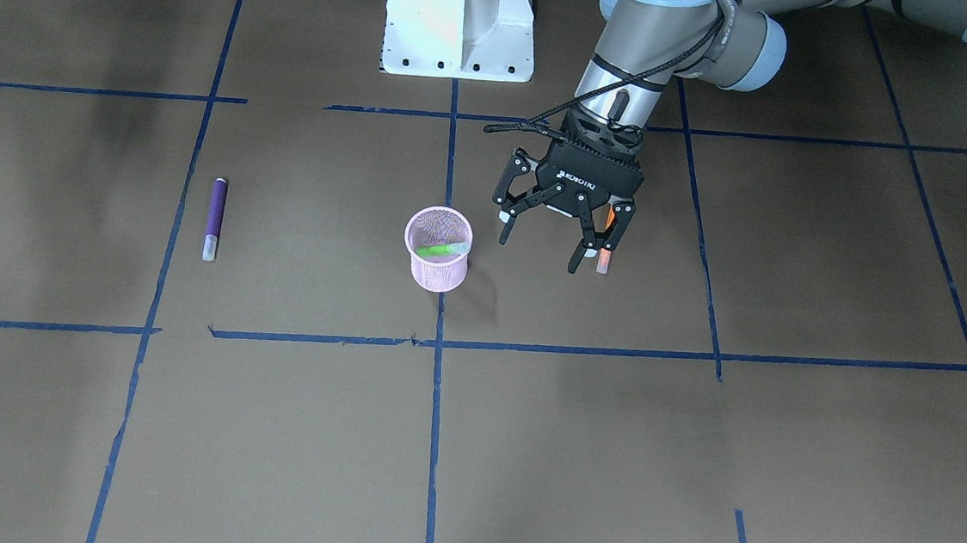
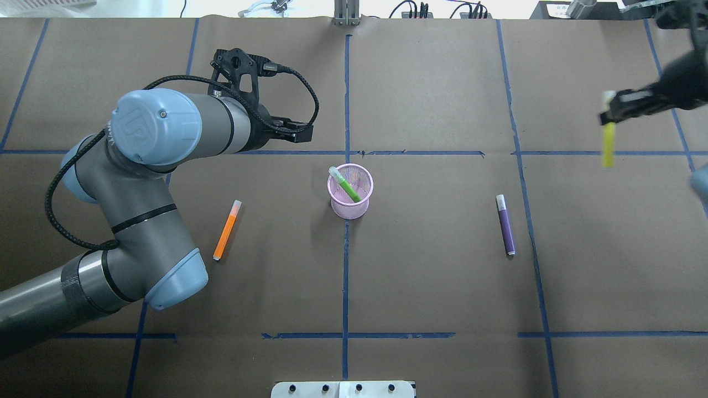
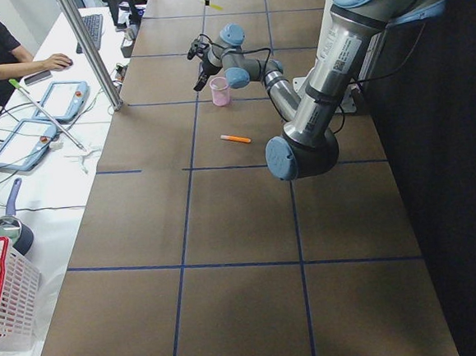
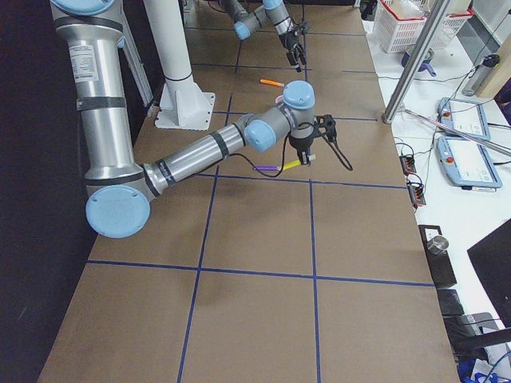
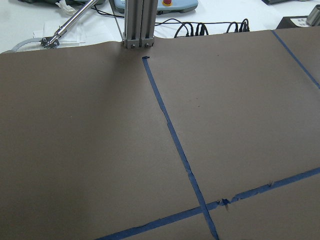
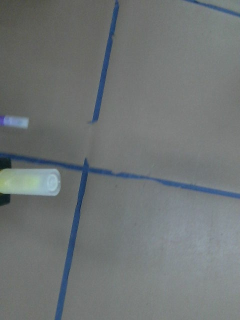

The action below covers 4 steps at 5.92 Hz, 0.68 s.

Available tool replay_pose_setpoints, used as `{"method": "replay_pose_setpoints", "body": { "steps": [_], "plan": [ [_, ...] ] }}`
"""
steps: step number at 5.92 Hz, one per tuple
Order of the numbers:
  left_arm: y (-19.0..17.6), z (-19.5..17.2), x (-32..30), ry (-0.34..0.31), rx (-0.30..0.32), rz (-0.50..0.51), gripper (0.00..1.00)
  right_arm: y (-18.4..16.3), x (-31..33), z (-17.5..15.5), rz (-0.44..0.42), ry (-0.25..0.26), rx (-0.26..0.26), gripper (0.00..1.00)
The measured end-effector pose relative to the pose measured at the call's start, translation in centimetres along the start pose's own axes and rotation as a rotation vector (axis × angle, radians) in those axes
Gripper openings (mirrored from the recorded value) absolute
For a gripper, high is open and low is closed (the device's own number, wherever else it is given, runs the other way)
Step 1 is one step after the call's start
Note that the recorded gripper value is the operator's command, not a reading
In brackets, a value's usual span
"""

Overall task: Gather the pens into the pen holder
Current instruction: 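Grasp the yellow marker with the right gripper and lift it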

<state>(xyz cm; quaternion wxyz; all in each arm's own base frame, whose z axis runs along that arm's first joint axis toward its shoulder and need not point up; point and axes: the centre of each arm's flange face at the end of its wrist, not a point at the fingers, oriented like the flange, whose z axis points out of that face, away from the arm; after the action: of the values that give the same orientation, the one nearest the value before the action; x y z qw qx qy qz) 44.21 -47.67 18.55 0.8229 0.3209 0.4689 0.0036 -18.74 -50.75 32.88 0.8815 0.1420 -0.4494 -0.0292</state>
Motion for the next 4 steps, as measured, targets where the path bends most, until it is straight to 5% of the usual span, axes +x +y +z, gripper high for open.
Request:
{"method": "replay_pose_setpoints", "body": {
  "steps": [4],
  "plan": [
    [1.5, 0.7, -2.1, 0.031, 0.021, 0.006, 0.90, 1.0, -24.1, 3.5, 0.071, -0.087, 0.198, 0.00]
  ]
}}
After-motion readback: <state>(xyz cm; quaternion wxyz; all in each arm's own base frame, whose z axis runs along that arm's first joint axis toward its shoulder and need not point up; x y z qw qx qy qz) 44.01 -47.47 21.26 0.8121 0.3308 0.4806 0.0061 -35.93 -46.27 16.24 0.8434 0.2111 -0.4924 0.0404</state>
